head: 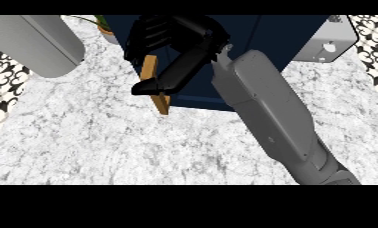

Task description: Pick up the bottled water, place it into the cabinet and close the cabinet

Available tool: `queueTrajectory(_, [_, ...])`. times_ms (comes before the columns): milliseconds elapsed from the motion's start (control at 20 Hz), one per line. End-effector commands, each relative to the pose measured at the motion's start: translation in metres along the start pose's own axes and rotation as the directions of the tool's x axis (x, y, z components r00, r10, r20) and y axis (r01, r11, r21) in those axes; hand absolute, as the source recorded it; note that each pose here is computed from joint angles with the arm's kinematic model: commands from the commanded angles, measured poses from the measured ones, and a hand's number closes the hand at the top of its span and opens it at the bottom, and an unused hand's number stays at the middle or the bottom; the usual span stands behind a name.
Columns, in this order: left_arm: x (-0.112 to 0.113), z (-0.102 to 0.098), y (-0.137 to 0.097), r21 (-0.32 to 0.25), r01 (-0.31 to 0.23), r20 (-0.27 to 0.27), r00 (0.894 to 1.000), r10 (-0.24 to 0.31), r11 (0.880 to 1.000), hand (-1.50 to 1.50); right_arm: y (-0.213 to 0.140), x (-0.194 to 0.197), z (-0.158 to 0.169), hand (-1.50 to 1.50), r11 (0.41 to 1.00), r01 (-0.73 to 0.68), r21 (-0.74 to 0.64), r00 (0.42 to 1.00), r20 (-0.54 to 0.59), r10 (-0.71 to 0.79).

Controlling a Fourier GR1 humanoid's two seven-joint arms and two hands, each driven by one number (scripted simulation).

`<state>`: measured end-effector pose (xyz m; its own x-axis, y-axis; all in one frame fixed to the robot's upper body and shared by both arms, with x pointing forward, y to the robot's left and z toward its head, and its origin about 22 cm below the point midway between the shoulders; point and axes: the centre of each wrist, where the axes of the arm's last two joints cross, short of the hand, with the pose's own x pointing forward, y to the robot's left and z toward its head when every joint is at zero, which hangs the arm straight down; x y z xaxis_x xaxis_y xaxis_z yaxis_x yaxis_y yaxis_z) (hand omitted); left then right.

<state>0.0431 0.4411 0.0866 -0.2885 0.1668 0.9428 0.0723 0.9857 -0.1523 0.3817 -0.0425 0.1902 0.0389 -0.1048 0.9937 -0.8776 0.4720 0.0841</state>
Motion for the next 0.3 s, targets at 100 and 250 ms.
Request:
queueTrajectory(100, [-0.006,-0.005,0.001,-0.043,-0.014,-0.006,1.000,0.014,0.999,-1.50,-0.025,0.069,0.001,-1.50,0.974,-0.050,-0.220,0.984,0.158,0.087])
queueTrajectory(250, [-0.006,-0.011,-0.009,-0.048,-0.018,0.014,1.000,0.019,0.999,-1.50,-0.029,0.061,0.004,-1.50,0.976,-0.042,-0.213,0.983,0.165,0.078])
